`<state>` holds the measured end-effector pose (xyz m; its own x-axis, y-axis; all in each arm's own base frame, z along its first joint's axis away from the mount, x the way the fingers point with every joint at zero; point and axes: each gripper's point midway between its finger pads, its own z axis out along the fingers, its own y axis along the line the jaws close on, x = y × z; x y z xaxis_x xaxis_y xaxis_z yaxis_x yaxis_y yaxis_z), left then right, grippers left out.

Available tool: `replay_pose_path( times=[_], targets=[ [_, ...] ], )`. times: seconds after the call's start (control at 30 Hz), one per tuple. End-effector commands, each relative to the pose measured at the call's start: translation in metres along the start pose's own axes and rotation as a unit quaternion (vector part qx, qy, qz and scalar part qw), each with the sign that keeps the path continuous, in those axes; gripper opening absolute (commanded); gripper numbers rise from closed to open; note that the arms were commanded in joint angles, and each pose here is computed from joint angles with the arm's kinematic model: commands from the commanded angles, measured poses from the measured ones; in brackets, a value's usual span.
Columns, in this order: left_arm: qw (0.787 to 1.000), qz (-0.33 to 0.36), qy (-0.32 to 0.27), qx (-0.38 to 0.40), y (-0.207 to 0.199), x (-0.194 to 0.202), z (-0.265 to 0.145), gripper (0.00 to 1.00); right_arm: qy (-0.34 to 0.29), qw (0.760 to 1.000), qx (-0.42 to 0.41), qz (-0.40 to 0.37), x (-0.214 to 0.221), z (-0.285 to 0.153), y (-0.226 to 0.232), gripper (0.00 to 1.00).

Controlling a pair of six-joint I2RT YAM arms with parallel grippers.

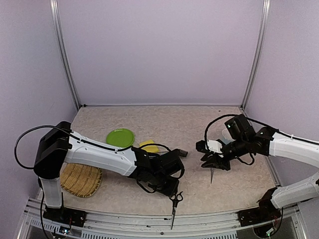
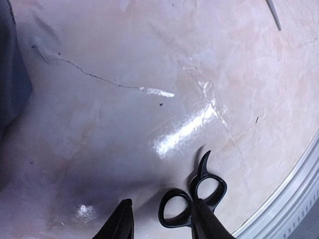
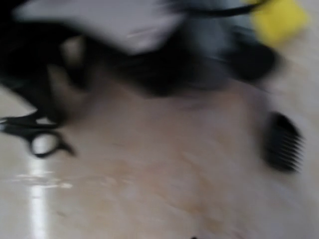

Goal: Sort the hair-cutting tools

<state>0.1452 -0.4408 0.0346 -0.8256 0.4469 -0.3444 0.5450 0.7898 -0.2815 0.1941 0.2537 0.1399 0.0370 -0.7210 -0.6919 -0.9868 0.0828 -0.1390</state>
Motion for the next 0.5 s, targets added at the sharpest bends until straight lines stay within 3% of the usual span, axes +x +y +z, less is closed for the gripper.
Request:
replay_pose_path(
  times=[0.0, 0.47],
  targets=[
    [0.998, 0.031, 0.039, -0.041, 0.006, 0.017, 0.008, 0.37, -0.040, 0.998, 0.047, 0.029, 0.000, -0.015, -0.020, 0.27],
    [0.990, 0.066, 0.092, -0.089, 0.009, 0.040, 0.017, 0.30, -0.051, 0.997, 0.048, 0.028, -0.002, -0.018, -0.022, 0.28]
  ],
)
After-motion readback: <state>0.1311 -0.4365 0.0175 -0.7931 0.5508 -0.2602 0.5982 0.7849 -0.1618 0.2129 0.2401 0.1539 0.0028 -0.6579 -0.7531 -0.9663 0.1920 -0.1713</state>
